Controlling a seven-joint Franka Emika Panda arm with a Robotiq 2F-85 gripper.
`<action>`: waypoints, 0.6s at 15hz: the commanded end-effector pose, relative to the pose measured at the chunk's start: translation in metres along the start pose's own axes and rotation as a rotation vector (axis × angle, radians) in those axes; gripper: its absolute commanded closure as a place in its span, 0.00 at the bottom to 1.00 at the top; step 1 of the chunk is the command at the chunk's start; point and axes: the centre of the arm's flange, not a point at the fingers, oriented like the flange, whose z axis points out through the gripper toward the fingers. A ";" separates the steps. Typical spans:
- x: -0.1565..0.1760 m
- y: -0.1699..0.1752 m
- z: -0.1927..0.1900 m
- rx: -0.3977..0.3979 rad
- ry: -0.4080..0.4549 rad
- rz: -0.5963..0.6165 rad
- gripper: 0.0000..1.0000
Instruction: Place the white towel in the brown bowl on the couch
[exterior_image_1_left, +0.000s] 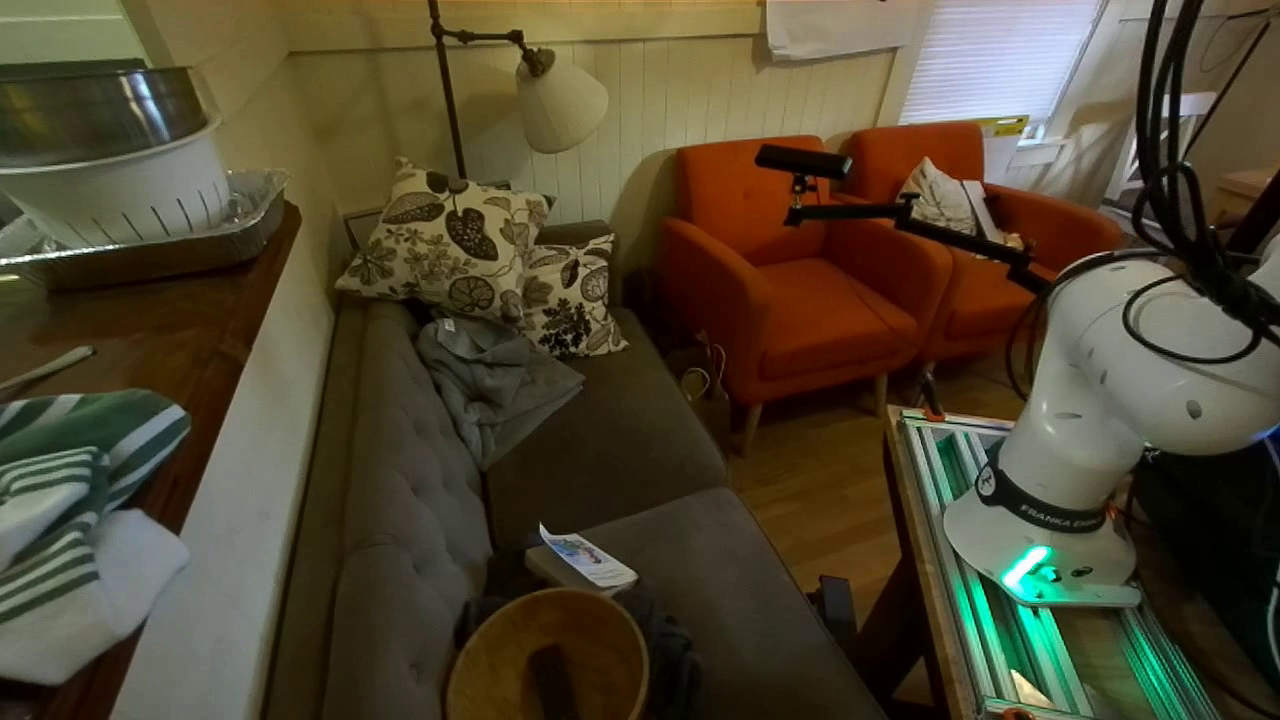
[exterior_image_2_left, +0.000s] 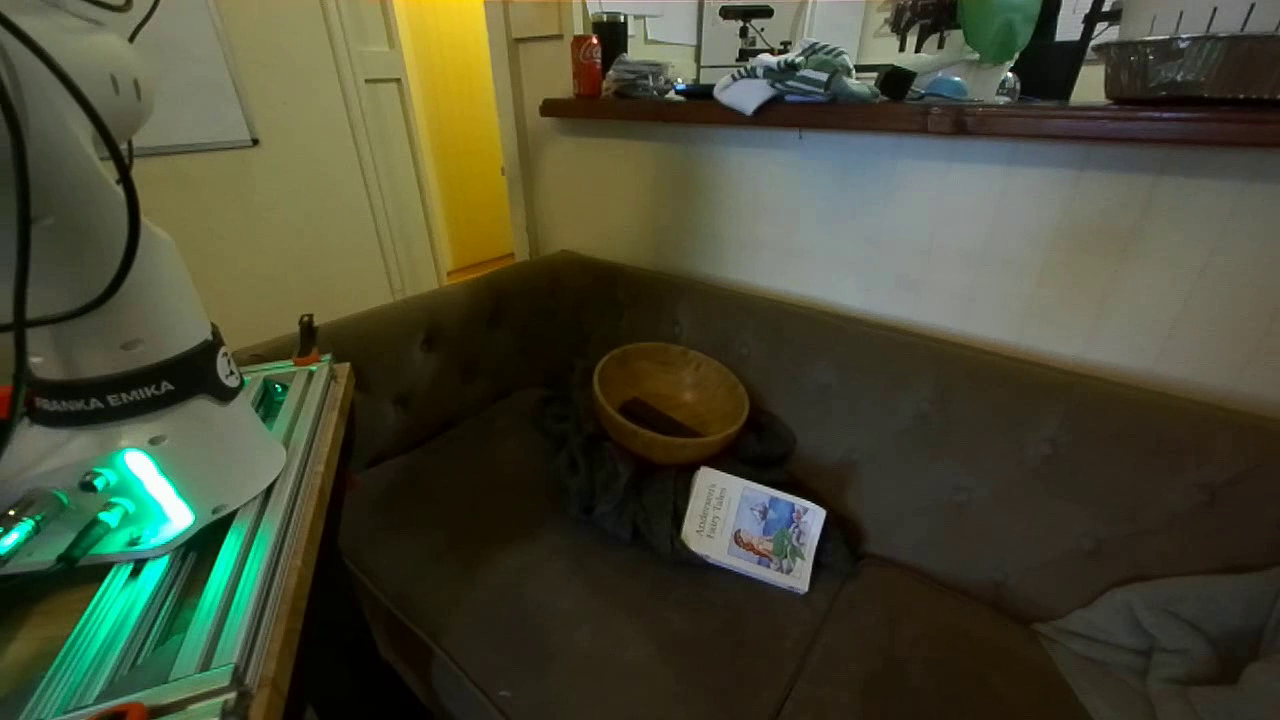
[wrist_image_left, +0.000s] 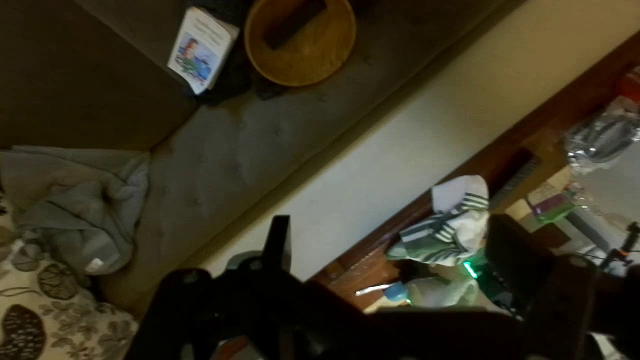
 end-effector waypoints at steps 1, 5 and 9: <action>0.064 -0.072 0.014 0.129 -0.040 -0.128 0.00; 0.113 -0.152 0.041 0.212 -0.118 -0.243 0.00; 0.184 -0.178 0.066 0.245 -0.031 -0.157 0.00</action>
